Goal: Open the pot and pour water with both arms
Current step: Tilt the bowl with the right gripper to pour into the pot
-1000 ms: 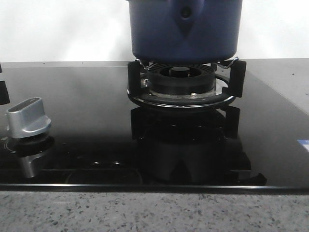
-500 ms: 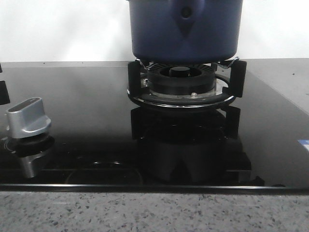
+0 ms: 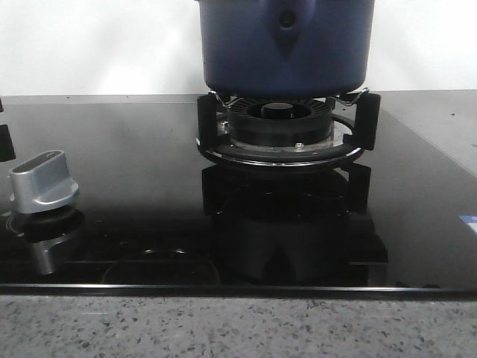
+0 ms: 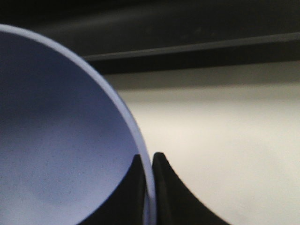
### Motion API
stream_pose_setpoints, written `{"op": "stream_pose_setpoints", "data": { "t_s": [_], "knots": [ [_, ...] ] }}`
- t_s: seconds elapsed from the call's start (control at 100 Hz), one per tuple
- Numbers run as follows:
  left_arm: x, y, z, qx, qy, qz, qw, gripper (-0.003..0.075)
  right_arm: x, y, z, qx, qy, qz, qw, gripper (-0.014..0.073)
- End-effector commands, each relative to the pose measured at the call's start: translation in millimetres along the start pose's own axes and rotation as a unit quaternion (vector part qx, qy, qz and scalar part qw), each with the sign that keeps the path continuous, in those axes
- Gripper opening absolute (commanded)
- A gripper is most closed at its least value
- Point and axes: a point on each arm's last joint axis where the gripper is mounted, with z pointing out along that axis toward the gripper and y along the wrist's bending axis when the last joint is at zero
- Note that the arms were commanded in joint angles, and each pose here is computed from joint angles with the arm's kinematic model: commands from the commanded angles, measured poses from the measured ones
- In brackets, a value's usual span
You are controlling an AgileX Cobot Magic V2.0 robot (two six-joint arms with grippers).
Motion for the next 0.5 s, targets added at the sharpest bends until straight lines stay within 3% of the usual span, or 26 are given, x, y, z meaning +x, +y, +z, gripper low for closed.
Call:
{"op": "stream_pose_setpoints", "data": {
  "t_s": [0.0, 0.49],
  "knots": [
    [-39.7, -15.6, -10.6, 0.009, -0.074, 0.005, 0.997, 0.0259, -30.7, -0.6, -2.4, 0.004, -0.108, -0.001, 0.994, -0.0068],
    [-39.8, -15.7, -10.6, 0.01, -0.074, 0.005, 0.997, 0.0259, -31.0, -1.4, -1.4, 0.009, -0.175, -0.002, 0.985, -0.0068]
  ]
}}
